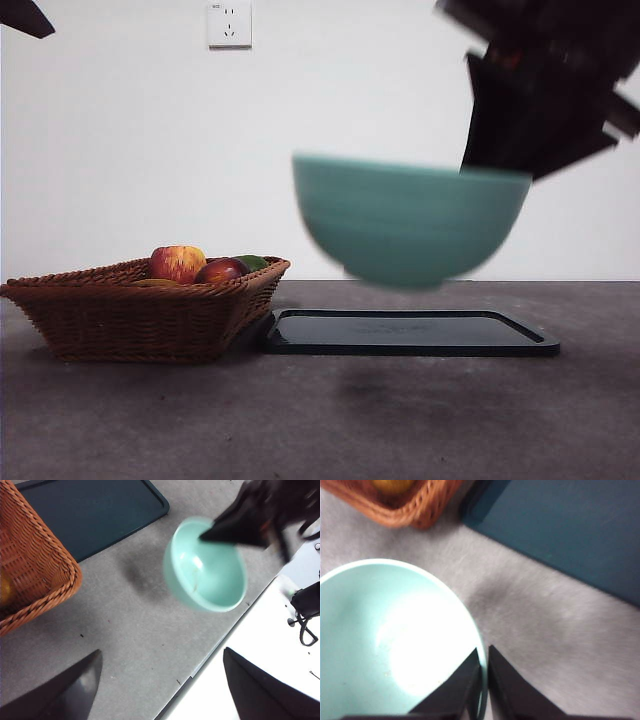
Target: Pick up the wifruite, put it on the bowl, pick up the plate, put it on desk
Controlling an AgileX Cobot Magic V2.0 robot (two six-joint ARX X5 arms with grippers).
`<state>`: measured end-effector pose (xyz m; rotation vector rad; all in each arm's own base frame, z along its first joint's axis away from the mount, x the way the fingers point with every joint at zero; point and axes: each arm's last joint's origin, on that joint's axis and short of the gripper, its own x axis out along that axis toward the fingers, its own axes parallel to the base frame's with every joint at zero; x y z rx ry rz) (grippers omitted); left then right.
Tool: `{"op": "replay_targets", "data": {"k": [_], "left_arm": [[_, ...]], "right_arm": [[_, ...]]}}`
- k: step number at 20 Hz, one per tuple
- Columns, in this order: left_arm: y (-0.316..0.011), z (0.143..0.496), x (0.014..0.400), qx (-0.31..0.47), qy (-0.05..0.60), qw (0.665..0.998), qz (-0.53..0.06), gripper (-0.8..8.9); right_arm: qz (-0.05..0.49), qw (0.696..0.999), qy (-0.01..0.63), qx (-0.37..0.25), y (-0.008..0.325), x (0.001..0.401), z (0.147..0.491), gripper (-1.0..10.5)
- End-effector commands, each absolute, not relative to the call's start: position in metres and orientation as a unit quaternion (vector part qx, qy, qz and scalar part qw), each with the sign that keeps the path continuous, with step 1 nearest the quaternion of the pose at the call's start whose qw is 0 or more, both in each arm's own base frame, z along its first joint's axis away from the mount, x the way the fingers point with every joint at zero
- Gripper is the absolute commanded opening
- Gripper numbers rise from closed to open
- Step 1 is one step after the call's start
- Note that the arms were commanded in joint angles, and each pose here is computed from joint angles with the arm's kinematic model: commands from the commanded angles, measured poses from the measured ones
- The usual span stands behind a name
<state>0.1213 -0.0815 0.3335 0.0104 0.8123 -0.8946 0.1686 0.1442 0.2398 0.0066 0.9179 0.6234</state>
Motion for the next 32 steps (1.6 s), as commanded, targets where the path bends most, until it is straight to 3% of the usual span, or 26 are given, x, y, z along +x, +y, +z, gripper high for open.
{"op": "replay_targets", "data": {"k": [1, 9, 16, 22, 26, 32], "left_arm": [[-0.083, 0.339, 0.122, 0.009, 0.370, 0.824, -0.429, 3.74], [-0.083, 0.338, 0.121, 0.009, 0.372, 0.823, -0.428, 3.75], [-0.083, 0.338, 0.121, 0.009, 0.372, 0.823, -0.428, 3.74], [-0.083, 0.338, 0.121, 0.009, 0.372, 0.823, -0.428, 3.75], [-0.083, 0.338, 0.121, 0.009, 0.372, 0.823, -0.428, 3.75], [-0.083, 0.339, 0.122, 0.009, 0.371, 0.824, -0.428, 3.75]], "right_arm": [[0.291, 0.846, 0.446, 0.009, 0.153, 0.173, 0.229, 0.1], [0.266, 0.831, 0.488, -0.016, 0.171, 0.194, 0.190, 0.1], [0.263, 0.822, 0.504, -0.022, 0.172, 0.194, 0.184, 0.1], [0.259, 0.820, 0.510, -0.020, 0.171, 0.193, 0.183, 2.4], [0.255, 0.830, 0.495, -0.017, 0.170, 0.193, 0.190, 2.9], [0.251, 0.865, 0.434, -0.008, 0.152, 0.175, 0.233, 2.9]]}}
